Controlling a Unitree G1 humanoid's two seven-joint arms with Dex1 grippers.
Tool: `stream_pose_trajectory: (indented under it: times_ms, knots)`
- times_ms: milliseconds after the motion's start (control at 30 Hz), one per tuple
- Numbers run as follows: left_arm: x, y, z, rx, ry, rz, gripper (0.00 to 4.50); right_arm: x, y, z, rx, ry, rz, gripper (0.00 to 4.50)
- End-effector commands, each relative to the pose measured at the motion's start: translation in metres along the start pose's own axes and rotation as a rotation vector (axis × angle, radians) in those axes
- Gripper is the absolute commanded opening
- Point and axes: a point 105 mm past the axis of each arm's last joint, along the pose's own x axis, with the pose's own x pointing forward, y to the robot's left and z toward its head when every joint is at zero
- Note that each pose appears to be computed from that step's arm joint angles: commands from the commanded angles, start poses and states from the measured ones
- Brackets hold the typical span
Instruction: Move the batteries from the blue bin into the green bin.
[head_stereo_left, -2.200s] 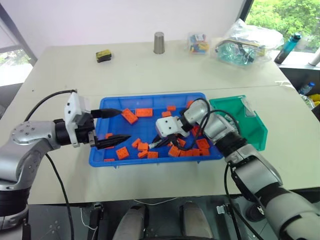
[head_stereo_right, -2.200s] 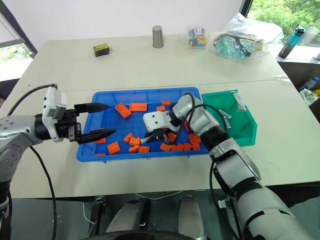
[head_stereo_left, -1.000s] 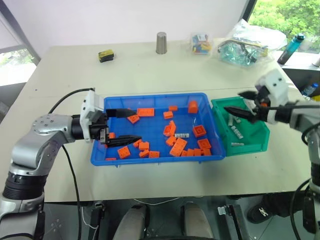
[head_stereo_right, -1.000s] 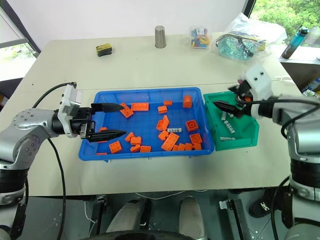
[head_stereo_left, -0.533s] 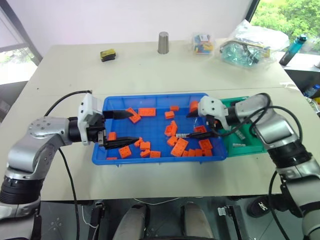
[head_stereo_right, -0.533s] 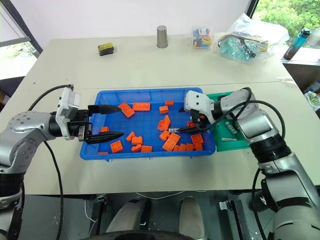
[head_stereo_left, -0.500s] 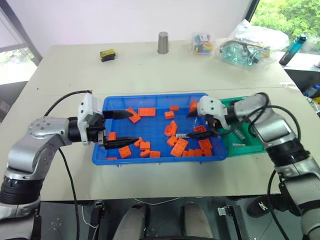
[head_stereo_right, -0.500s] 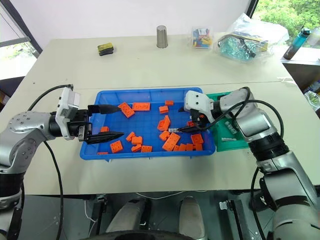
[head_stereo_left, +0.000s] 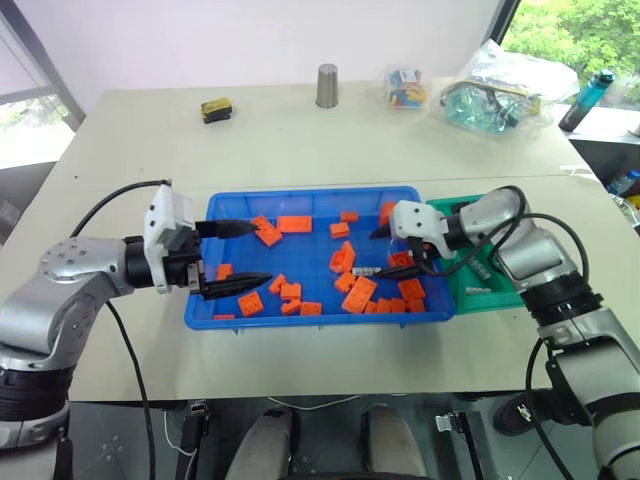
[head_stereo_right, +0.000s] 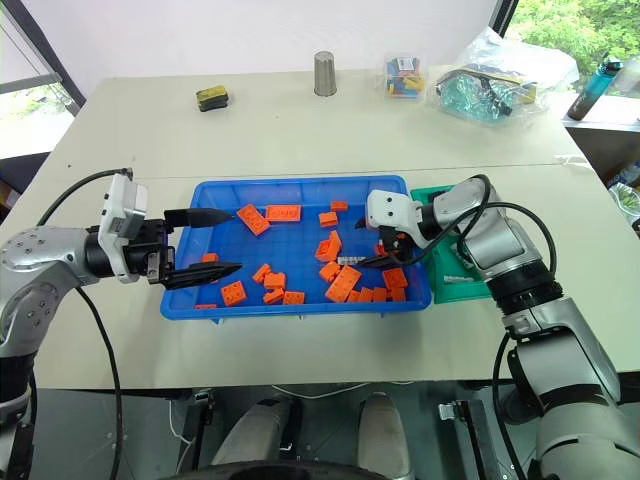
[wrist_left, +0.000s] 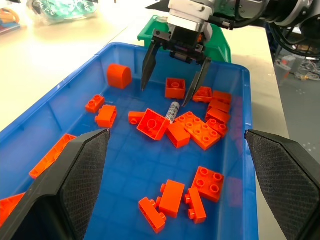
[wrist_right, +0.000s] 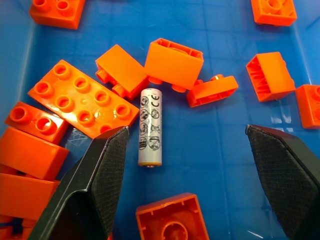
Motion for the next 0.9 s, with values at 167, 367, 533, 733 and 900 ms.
stream_pose_trajectory:
  times_ms: [167, 367, 533, 733, 900]
  knots:
    - [0.003, 0.003, 0.017, 0.057, -0.033, -0.003, 4.50, 0.017, -0.009, 0.013, -0.095, 0.080, -0.040, 3.85]
    - [0.002, 0.006, 0.019, 0.064, -0.039, 0.009, 4.50, 0.020, 0.003, 0.013, -0.135, 0.111, 0.047, 3.85]
    - [0.001, 0.007, 0.018, 0.065, -0.041, 0.018, 4.50, 0.022, 0.003, 0.006, -0.105, 0.128, 0.055, 2.94]
    - [0.002, 0.007, 0.018, 0.063, -0.045, 0.015, 4.50, 0.026, 0.002, 0.005, -0.087, 0.121, 0.038, 0.27]
    - [0.002, 0.008, 0.015, 0.058, -0.040, 0.011, 4.50, 0.019, 0.003, 0.010, -0.023, 0.084, 0.004, 0.05]
